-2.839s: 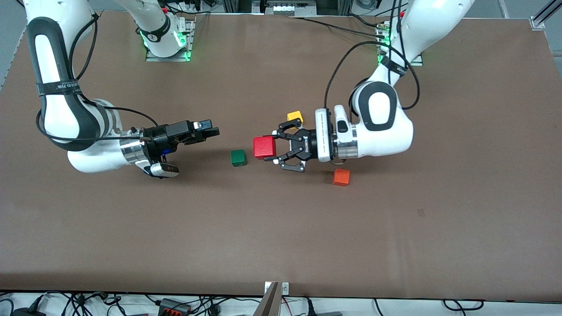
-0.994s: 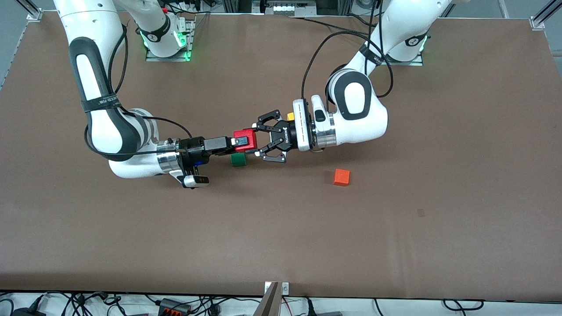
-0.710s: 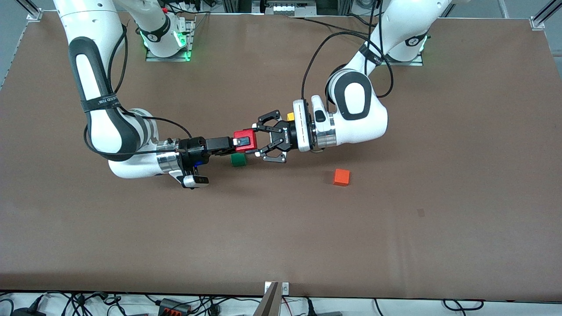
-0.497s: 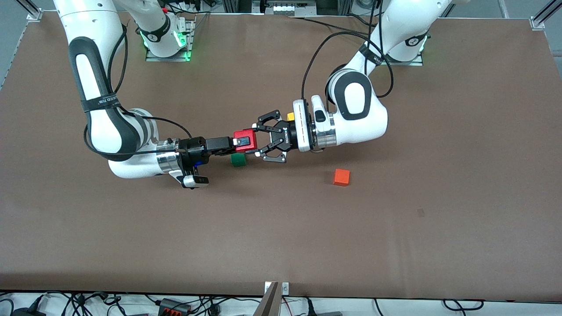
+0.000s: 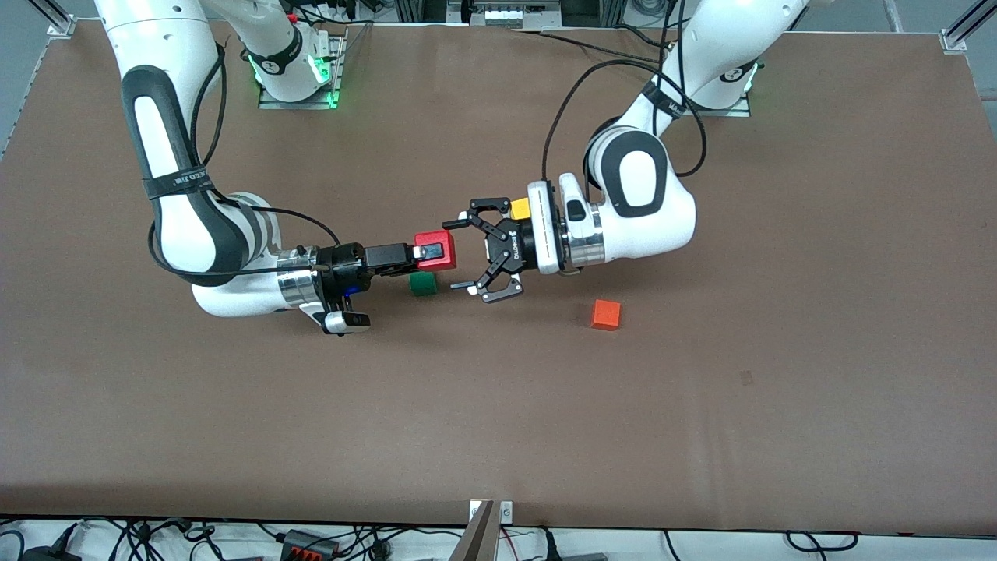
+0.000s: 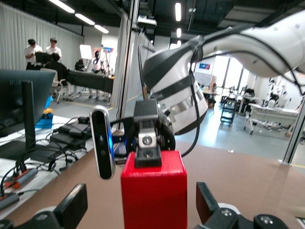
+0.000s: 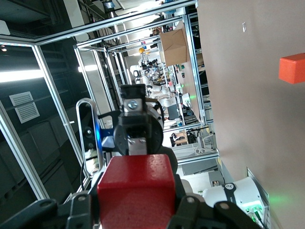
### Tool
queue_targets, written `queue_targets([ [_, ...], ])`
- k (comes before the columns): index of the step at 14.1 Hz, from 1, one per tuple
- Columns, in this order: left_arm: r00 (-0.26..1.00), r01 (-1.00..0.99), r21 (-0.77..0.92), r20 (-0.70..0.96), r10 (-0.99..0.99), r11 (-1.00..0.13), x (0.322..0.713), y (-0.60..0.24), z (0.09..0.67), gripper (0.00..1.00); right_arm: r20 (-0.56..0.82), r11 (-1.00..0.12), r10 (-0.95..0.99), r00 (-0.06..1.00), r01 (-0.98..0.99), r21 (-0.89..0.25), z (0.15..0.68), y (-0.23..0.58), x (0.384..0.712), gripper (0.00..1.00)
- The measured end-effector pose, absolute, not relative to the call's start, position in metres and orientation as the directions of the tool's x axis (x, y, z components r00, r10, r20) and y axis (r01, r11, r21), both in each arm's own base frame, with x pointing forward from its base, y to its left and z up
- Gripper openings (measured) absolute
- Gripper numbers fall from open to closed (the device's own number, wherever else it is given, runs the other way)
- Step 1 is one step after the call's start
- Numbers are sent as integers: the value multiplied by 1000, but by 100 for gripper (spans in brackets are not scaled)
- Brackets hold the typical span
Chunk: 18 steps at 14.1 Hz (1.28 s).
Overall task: Pass red block to right arm, stack on blue
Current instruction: 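Open the left gripper and draw it back from the red cube, then carry the red cube with the right gripper over the blue cube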
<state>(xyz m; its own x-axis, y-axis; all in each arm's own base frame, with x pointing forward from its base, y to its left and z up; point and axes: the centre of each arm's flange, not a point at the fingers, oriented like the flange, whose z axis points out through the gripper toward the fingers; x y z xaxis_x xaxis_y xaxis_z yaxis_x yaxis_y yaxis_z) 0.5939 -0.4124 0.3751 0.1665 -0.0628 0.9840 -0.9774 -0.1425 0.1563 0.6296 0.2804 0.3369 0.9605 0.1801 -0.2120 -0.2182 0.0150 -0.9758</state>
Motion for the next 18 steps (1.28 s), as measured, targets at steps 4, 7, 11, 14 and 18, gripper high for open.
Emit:
queue_targets([
  [4,158,-987,156,986,-45,-36,619,-362,380,100,-196,-61,198,960,-188,-980,336,265,631,56],
  [7,180,-978,197,959,-218,60,635,-310,380,100,-192,-164,242,951,-155,-974,332,227,633,56],
  [11,174,-960,255,863,-474,112,632,-286,367,100,-204,-342,291,935,-98,-935,332,173,632,56],
  [14,193,-939,332,722,-665,87,625,-280,351,100,-231,-533,337,912,-18,-846,326,143,627,56],
  [18,235,-898,440,445,-864,-17,616,-259,332,100,-303,-775,352,886,95,-625,321,94,629,56],
])
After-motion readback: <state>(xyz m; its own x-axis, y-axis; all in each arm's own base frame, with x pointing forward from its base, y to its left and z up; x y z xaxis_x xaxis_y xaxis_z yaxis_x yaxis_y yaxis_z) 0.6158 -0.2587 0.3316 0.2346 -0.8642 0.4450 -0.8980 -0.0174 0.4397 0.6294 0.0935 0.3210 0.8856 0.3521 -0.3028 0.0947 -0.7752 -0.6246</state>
